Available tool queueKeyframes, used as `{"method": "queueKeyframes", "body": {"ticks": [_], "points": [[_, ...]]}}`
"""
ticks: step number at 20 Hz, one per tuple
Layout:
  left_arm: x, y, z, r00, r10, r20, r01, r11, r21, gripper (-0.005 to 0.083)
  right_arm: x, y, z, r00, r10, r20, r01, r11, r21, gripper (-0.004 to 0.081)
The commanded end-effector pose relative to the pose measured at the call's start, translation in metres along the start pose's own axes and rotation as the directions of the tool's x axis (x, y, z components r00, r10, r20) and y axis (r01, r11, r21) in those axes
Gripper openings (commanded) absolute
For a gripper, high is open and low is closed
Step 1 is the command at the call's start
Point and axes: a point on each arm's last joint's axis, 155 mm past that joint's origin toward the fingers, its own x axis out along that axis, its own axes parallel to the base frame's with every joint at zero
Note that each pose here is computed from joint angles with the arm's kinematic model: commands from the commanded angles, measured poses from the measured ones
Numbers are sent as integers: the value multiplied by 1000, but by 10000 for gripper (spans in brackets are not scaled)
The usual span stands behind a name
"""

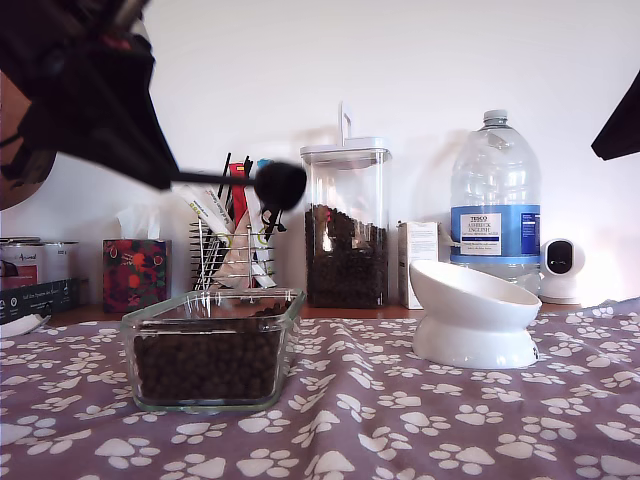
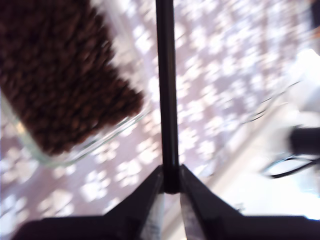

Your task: Measure one spoon of cat food and pour it into the food bowl

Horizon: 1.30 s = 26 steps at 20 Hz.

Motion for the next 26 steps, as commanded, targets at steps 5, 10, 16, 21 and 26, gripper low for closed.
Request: {"method": "queueKeyframes", "body": {"ticks": [5,10,16,21,26], "points": [[-17,-21,-25,944,-321,75,323,946,-17,-22,3,1,-6,1000,10,-15,-10,1000,-4,-13],[-23,-19,-46,826,-543,152,556,830,-53,-22,3,1,-8,1000,10,-23,-10,1000,-1,-13],[-22,11,-52,826,-511,236,543,834,-95,-22,3,1,-8,1000,10,-22,-10,1000,-2,-13],[-4,44,-54,912,-352,212,390,903,-180,-22,3,1,-8,1000,10,-21,-10,1000,-2,-13],[8,59,-49,917,-343,204,389,885,-258,-22,3,1,-6,1000,10,-15,-10,1000,-4,-13]]}}
